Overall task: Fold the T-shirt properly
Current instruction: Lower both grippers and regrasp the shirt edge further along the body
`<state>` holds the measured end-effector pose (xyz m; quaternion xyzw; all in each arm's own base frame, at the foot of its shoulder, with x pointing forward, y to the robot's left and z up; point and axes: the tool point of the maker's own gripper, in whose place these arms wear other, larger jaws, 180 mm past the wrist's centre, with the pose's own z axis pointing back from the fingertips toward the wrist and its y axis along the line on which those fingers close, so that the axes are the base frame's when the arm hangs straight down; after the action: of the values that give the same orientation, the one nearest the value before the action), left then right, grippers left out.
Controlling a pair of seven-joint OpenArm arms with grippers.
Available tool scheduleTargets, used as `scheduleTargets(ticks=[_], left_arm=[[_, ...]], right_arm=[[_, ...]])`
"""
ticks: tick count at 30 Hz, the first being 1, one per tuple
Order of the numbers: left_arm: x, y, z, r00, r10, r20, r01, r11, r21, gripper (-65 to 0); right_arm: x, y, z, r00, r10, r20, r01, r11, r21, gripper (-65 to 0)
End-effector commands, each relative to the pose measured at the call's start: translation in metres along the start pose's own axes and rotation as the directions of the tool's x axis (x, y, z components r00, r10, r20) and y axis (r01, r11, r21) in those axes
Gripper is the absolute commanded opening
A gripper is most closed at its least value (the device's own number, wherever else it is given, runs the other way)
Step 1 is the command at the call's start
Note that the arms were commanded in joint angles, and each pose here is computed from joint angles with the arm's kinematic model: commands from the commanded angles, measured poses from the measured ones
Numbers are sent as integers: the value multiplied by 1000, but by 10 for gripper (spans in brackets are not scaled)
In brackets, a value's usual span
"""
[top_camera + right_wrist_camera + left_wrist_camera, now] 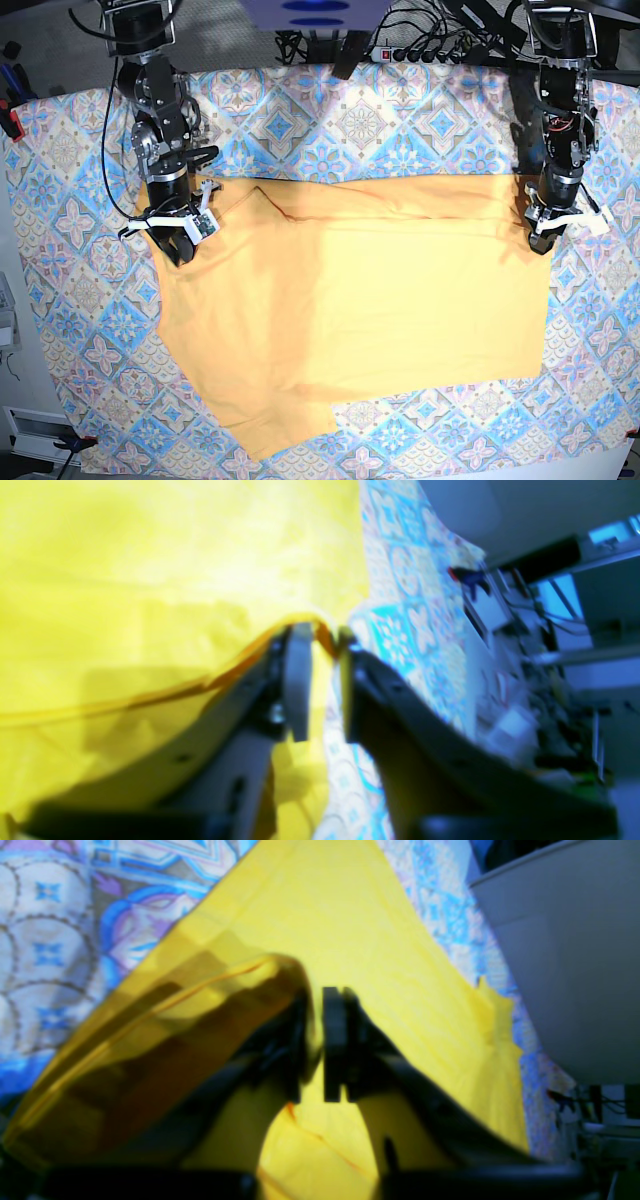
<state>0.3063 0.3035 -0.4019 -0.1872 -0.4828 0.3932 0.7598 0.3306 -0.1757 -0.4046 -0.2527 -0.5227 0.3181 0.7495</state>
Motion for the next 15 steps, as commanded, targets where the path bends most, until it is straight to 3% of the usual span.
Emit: scheduleTargets(ticks=[1, 4, 12, 15], left_arm=[[15, -7, 1, 999, -15, 35, 16, 1000, -27, -514], [10, -1, 5, 1000, -13, 25, 14, 1000, -16, -450], [4, -11, 22, 1000, -23, 11, 24, 998, -55, -444], [-2, -17, 35, 999, -42, 0, 42, 996, -74, -444]], right_arm=[[15, -19, -4, 999, 9, 52, -6, 998, -59, -473], [14, -22, -3, 999, 9, 51, -5, 997, -83, -427], [5, -12, 30, 999, 12, 41, -9, 998, -58, -425], [-9, -9, 46, 999, 36, -6, -36, 999, -34, -425]])
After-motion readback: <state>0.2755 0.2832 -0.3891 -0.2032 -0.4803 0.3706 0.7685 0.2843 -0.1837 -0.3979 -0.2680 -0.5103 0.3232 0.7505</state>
